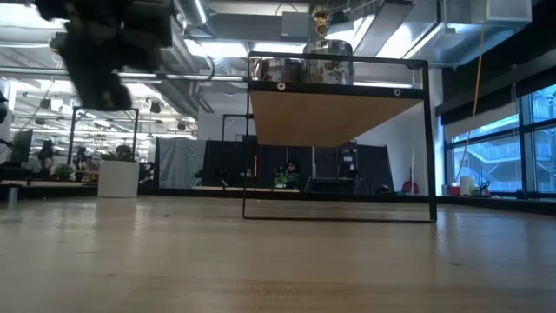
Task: Pick & Place candle stick holders
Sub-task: Put the gold candle holder on the shelf
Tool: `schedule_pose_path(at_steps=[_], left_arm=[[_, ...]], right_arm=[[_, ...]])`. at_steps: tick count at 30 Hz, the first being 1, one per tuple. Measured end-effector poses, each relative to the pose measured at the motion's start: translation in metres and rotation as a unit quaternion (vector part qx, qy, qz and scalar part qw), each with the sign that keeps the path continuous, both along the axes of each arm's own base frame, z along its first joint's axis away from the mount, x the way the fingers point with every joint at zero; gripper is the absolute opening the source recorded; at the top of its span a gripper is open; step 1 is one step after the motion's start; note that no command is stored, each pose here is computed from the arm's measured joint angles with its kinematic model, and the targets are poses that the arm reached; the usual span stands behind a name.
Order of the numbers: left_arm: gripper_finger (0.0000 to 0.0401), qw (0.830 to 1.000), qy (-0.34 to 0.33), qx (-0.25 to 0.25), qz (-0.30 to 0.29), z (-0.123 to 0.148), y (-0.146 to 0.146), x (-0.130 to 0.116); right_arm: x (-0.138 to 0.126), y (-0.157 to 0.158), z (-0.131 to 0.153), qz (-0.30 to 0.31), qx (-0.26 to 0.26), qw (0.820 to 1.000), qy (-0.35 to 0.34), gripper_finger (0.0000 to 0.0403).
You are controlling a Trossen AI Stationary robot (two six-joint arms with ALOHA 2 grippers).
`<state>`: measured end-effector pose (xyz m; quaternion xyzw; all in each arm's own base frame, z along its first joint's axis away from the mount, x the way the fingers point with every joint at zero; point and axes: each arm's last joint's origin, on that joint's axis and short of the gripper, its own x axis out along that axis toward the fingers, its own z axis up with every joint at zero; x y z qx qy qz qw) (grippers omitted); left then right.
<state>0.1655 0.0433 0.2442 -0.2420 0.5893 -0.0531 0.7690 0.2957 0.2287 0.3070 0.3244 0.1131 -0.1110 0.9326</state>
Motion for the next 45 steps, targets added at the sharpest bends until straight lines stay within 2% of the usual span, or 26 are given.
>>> schedule_pose_path(at_steps=[3,5,10,15,18,23,29,32,35,38,41,45], left_arm=[[0.0002,0.997,0.011,-0.068,-0.018,-0.014,-0.009,-0.004],[0.0002,0.995,0.015,-0.090,-0.042,-0.020,-0.015,-0.006],[0.0002,0.987,-0.014,-0.084,-0.134,-0.023,-0.035,-0.002],[0.0002,0.980,-0.085,-0.095,-0.152,-0.007,-0.055,0.018],[0.0002,0.971,-0.128,-0.084,-0.186,0.015,-0.069,0.027],[0.0002,0.967,-0.159,-0.014,-0.199,0.050,-0.090,0.047],[0.0002,0.960,-0.158,0.001,-0.229,0.077,-0.121,0.101],[0.0002,0.955,-0.121,0.063,-0.264,0.085,-0.137,0.119],[0.0002,0.945,-0.042,0.107,-0.307,0.083,-0.147,0.127],[0.0002,0.934,0.032,0.098,-0.342,0.074,-0.152,0.129],[0.0006,0.926,0.096,0.059,-0.360,0.059,-0.155,0.131],[0.0041,0.918,0.158,0.024,-0.362,0.037,-0.162,0.139]], right_arm=[[0.003,0.007,-0.001,0.001,0.030,0.999,-0.024,0.0378],[0.007,0.014,-0.005,0.005,0.041,0.998,-0.037,0.0378],[0.016,0.029,-0.021,-0.016,0.056,0.996,-0.068,0.0378],[0.022,0.043,-0.031,-0.023,0.060,0.992,-0.107,0.0378],[0.020,0.049,-0.031,-0.013,0.049,0.991,-0.121,0.0378],[0.015,0.055,-0.032,0.000,0.032,0.993,-0.117,0.0378],[0.007,0.063,-0.032,0.015,0.026,0.993,-0.112,0.0378],[0.001,0.069,-0.032,0.029,0.015,0.993,-0.110,0.0378],[-0.007,0.077,-0.032,0.046,0.006,0.993,-0.109,0.0378],[-0.014,0.083,-0.033,0.060,-0.004,0.993,-0.104,0.0378],[-0.021,0.089,-0.034,0.070,-0.011,0.993,-0.097,0.0378],[-0.025,0.092,-0.035,0.077,-0.015,0.993,-0.093,0.0378]])
